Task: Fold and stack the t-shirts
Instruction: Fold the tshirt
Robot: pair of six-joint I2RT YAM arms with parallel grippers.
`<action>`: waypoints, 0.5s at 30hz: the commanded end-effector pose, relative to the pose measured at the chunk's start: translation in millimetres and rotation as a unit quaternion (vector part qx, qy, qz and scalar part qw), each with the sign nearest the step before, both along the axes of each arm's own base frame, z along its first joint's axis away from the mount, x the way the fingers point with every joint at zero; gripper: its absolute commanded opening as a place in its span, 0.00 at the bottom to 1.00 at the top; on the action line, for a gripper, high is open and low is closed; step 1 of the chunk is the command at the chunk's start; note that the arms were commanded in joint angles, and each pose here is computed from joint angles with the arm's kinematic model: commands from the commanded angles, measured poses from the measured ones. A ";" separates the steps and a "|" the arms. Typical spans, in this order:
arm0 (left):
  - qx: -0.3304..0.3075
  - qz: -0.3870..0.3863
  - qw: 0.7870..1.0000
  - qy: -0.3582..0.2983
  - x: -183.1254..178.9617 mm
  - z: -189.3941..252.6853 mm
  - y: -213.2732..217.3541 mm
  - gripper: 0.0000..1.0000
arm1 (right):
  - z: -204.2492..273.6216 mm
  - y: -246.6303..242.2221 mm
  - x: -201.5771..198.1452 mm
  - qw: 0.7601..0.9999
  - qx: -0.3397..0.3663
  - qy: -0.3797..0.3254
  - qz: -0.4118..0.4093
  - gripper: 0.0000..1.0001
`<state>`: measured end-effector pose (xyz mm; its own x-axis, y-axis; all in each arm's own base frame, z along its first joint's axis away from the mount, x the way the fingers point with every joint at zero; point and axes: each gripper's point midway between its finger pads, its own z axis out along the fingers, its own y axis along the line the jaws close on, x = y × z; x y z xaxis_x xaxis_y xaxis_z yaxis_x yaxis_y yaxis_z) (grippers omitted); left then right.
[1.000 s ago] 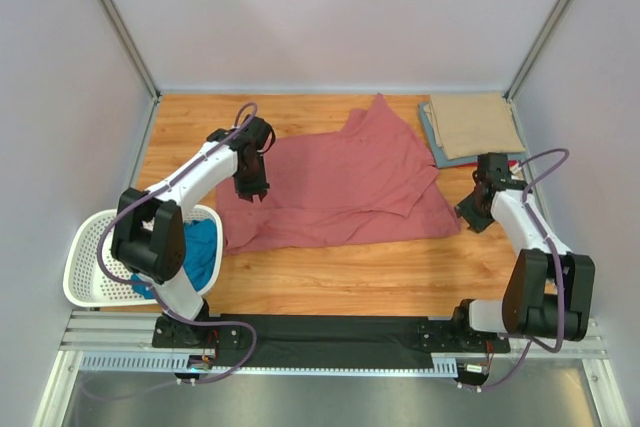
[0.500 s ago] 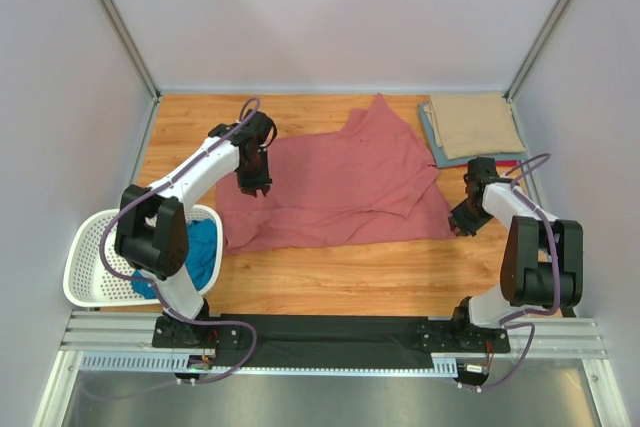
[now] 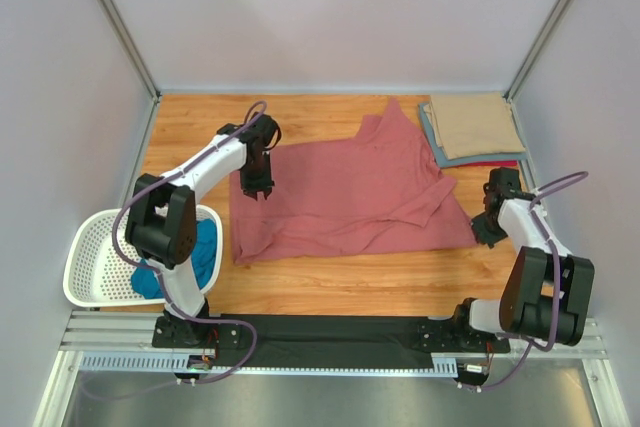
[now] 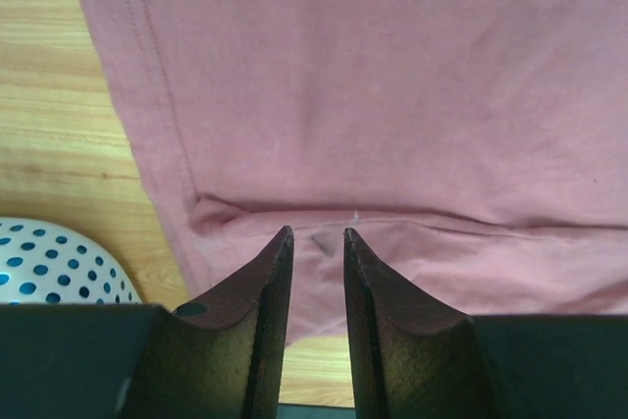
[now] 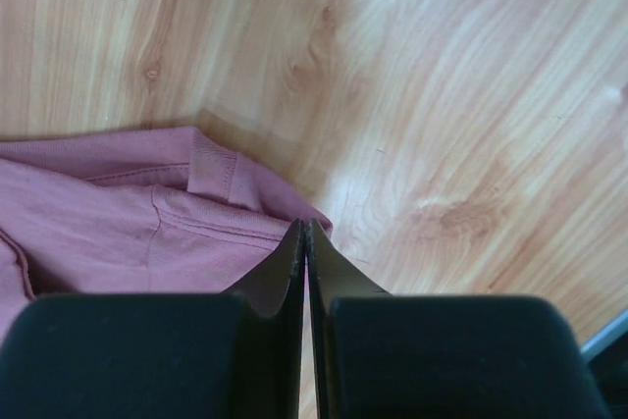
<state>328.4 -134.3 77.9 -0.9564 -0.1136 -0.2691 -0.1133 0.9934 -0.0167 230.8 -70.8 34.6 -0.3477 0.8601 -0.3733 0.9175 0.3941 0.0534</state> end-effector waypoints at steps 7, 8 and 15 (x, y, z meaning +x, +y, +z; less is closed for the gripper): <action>0.040 0.009 0.999 0.002 -6.1 2.7 16.0 0.32 | 24.2 -16.9 -10.9 0.997 -0.045 -0.012 -0.061 0.00; 0.044 0.010 0.999 -0.004 -8.1 5.9 19.1 0.32 | 22.6 -17.9 -13.4 0.997 -0.047 -0.009 -0.065 0.00; 0.083 -0.012 0.996 0.003 -32.6 2.6 42.6 0.30 | 8.9 -18.0 -20.2 0.997 -0.048 0.003 -0.063 0.00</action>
<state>299.8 -104.3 64.5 -0.9688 -0.0850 -0.2328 -0.1134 0.9872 0.1117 215.7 -75.7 43.2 -0.2784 0.8723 -0.4019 0.9468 0.3197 0.0380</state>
